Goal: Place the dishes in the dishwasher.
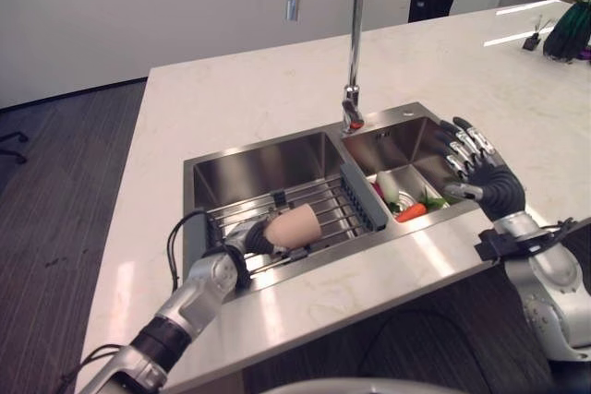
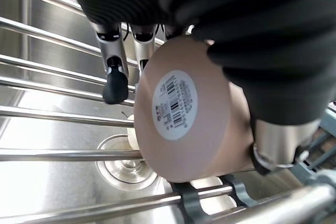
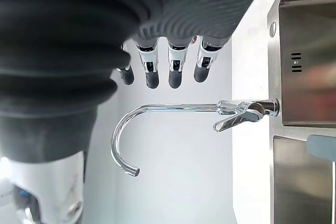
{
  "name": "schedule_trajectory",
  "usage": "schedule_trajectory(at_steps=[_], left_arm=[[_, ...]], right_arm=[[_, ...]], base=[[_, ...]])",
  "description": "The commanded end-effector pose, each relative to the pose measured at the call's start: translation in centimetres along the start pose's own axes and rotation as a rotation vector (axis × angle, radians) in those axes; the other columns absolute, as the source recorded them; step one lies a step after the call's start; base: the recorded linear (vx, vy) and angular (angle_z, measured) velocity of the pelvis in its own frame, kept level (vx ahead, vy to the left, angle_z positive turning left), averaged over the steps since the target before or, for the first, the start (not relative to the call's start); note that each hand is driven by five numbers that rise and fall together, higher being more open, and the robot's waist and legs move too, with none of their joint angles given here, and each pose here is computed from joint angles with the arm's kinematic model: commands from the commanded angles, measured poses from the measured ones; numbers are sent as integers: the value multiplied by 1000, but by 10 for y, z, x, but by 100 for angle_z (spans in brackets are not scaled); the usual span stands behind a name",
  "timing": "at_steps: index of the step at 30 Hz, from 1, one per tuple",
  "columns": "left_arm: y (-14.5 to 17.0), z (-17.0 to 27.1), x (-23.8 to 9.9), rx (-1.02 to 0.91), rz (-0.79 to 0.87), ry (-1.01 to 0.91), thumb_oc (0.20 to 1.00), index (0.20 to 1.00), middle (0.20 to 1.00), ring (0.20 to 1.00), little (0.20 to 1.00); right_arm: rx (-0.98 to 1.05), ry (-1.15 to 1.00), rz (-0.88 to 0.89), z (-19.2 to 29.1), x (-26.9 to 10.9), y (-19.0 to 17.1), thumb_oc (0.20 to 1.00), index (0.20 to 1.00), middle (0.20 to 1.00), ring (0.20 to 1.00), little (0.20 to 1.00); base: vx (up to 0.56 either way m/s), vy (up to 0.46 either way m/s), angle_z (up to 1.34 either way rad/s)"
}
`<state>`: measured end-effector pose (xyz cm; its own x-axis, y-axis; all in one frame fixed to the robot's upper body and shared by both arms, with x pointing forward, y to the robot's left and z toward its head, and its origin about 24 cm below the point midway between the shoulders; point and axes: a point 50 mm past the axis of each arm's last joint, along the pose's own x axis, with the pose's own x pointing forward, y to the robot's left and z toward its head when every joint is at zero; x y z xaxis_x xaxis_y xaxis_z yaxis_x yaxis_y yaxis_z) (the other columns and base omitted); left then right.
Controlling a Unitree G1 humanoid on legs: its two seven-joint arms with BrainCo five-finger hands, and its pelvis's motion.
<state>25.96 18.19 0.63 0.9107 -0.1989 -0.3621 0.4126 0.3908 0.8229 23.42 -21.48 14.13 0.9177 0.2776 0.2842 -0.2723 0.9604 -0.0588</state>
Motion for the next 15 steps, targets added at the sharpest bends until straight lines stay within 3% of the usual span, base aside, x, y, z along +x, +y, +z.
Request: schedule_trajectory(at_steps=[1, 5, 8, 11, 15], left_arm=[[32, -1, 6, 54, 168, -56, 200, 200, 200, 200, 200], [49, -1, 1, -21, 299, -91, 200, 200, 200, 200, 200], [75, -2, -13, -361, 461, -161, 200, 200, 200, 200, 200], [93, -2, -25, -487, 571, -222, 200, 200, 200, 200, 200], [117, 26, -59, -964, 583, -618, 200, 200, 200, 200, 200]], right_arm=[[-60, -131, 6, 24, 7, -3, 1000, 1000, 1000, 1000, 1000], [-59, -129, -11, 21, 5, -3, 1000, 1000, 1000, 1000, 1000], [-63, -127, -47, 17, 2, -4, 1000, 1000, 1000, 1000, 1000], [-63, -128, -62, 18, 2, -6, 1000, 1000, 1000, 1000, 1000], [-54, -140, -109, 16, -6, -4, 1000, 1000, 1000, 1000, 1000]], base=[[0, 0, 0], [0, 0, 0], [-4, -12, 0], [-6, -28, 7], [-25, -129, 28]])
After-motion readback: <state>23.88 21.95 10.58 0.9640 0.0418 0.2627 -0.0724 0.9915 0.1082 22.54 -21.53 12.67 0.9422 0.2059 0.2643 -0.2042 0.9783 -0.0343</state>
